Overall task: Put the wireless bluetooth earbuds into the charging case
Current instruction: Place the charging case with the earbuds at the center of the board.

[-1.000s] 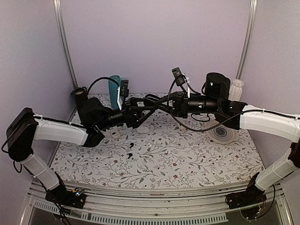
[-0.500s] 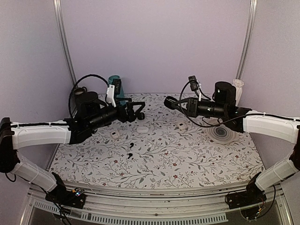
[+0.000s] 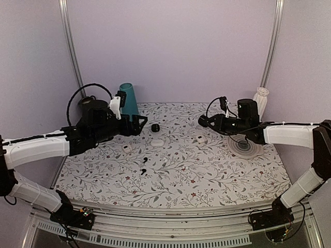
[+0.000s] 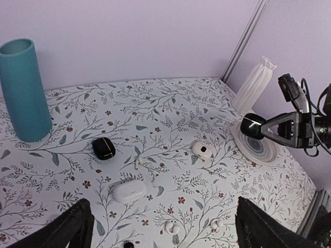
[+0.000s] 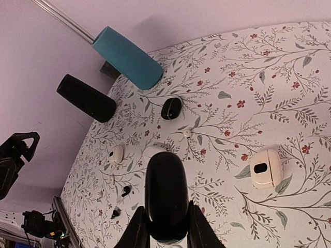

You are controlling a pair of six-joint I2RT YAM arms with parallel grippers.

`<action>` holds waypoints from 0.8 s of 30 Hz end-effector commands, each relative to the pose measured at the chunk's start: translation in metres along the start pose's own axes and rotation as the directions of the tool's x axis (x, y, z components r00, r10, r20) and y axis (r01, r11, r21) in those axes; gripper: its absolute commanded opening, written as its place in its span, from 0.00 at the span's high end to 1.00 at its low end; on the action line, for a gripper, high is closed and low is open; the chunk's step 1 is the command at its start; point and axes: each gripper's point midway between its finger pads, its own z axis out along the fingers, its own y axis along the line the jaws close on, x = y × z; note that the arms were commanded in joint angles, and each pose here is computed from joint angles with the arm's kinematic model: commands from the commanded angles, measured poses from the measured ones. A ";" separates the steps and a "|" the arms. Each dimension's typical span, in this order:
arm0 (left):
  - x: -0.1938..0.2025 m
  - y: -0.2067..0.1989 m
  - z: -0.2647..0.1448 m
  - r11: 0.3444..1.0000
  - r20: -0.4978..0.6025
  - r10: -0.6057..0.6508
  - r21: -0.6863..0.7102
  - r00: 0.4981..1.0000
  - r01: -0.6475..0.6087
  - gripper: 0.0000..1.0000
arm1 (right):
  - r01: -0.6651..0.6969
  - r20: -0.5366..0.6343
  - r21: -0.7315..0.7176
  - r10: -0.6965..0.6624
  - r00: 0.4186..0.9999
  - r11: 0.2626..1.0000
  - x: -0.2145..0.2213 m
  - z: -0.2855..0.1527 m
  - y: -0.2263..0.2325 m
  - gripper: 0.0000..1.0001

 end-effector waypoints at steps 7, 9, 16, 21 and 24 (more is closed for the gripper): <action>-0.003 -0.009 0.011 0.995 -0.029 -0.077 0.057 0.997 0.079 0.04 | -0.081 0.006 0.150 0.081 0.997 0.985 -0.008 0.015 -0.051 0.97; -0.010 -0.019 0.012 0.989 0.008 -0.087 0.122 0.996 0.086 0.04 | -0.124 0.015 0.161 0.124 0.992 0.979 -0.014 0.019 -0.059 0.97; -0.012 -0.039 0.025 0.972 -0.030 -0.051 0.227 0.998 0.057 0.04 | -0.146 -0.013 0.185 0.151 0.989 0.972 -0.043 0.059 -0.083 0.97; -0.010 -0.034 0.019 0.972 -0.037 -0.045 0.229 0.998 0.052 0.04 | -0.184 -0.031 0.180 0.193 0.981 0.966 -0.049 0.081 -0.106 0.97; -0.012 -0.029 0.014 0.975 -0.026 -0.037 0.218 0.999 0.041 0.04 | -0.226 -0.062 0.182 0.241 0.969 0.957 -0.044 0.094 -0.124 0.97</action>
